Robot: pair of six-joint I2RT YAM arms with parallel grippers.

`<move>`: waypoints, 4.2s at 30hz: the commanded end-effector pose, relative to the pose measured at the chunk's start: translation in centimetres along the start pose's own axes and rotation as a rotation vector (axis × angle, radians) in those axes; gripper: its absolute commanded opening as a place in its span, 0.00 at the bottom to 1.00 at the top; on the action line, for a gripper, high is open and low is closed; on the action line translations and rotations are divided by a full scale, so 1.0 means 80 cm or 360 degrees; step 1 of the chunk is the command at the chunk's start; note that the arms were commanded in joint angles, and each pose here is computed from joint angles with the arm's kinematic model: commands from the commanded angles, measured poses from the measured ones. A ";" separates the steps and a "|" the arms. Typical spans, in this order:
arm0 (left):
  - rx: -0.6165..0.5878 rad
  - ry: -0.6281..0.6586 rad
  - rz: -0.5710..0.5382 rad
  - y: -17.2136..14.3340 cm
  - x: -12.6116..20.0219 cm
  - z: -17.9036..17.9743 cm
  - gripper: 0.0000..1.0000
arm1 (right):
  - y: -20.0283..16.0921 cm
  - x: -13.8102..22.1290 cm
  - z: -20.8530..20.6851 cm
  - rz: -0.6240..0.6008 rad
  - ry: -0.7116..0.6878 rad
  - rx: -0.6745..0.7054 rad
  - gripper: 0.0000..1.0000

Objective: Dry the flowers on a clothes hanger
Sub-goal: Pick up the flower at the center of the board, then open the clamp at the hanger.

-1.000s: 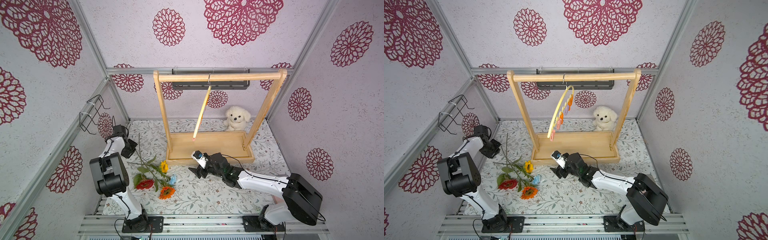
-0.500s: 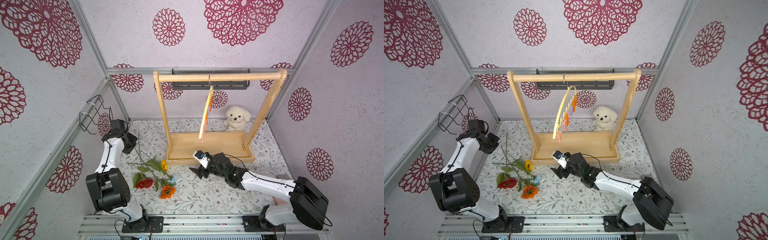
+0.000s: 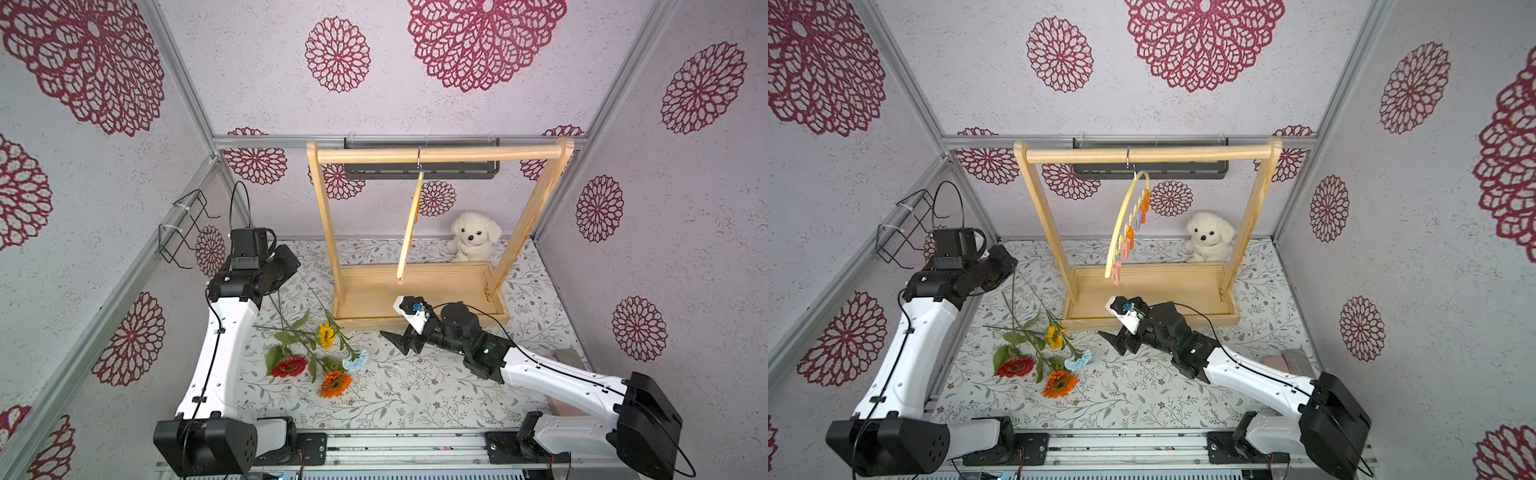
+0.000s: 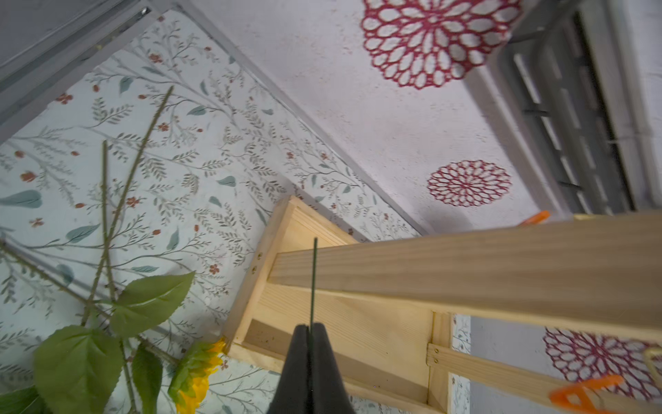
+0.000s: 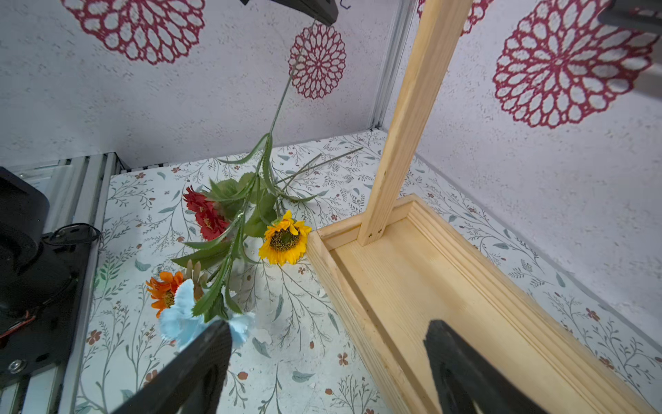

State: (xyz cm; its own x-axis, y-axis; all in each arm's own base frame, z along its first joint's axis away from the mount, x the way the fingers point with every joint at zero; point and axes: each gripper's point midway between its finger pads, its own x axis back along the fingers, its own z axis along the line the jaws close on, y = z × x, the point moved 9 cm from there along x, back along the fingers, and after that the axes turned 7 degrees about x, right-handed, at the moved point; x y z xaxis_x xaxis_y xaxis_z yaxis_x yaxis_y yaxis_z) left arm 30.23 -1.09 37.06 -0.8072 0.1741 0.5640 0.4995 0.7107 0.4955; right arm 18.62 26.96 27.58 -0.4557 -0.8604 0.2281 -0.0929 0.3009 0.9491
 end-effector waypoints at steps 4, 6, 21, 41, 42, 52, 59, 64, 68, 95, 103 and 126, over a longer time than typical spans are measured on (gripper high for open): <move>-0.0442 -0.0590 -0.0018 -0.031 0.045 -0.046 0.00 | 0.041 0.032 -0.006 -0.0240 0.0150 -0.0083 0.90; -0.0557 -0.0776 -0.0073 -0.044 0.065 -0.051 0.00 | 0.040 0.043 -0.001 -0.0271 0.0218 -0.0074 0.90; -0.1229 -0.1675 -0.0344 -0.106 0.154 -0.071 0.00 | 0.072 0.069 0.009 -0.0563 0.0425 -0.0218 0.87; -0.1199 -0.1422 -0.0613 -0.072 0.036 -0.141 0.00 | 0.076 0.133 -0.124 -0.0336 0.0048 -0.0422 0.90; -0.1162 -0.1388 -0.0646 -0.068 0.026 -0.142 0.00 | 0.070 0.130 -0.143 -0.0308 -0.0117 -0.0467 0.88; -0.1081 -0.1394 -0.0586 -0.057 -0.050 -0.182 0.00 | 0.047 0.098 -0.233 -0.0321 -0.0721 -0.0203 0.89; -0.1019 -0.1388 -0.0646 -0.052 -0.108 -0.194 0.00 | 0.039 0.058 -0.281 -0.0215 -0.0724 -0.0176 0.89; -0.0997 -0.1334 -0.0721 -0.044 -0.137 -0.201 0.00 | 0.029 0.031 -0.316 -0.0150 -0.0747 -0.0144 0.79; -0.0986 -0.1320 -0.0727 -0.041 -0.161 -0.207 0.00 | 0.026 0.004 -0.333 -0.0181 -0.0631 -0.0174 0.74; -0.0822 -0.1402 -0.0611 -0.039 -0.236 -0.228 0.00 | 0.120 -0.026 -0.227 -0.0388 -0.0192 0.0138 0.77; -0.0764 -0.1527 -0.0524 -0.055 -0.244 -0.252 0.00 | 0.140 -0.021 -0.190 -0.0386 -0.0108 0.0223 0.77; -0.0682 -0.1793 -0.0327 -0.101 -0.266 -0.301 0.00 | 0.090 0.139 -0.242 -0.0226 -0.0286 -0.0296 0.79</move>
State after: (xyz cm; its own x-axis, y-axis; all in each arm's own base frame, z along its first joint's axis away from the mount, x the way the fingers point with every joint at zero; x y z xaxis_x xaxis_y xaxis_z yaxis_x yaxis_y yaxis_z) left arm 51.27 -26.17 36.18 -0.6323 0.7189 -0.2887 0.2345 0.5328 0.8131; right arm 30.23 12.57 40.71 -0.6189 -0.7801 0.0915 -0.0560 0.1601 0.9855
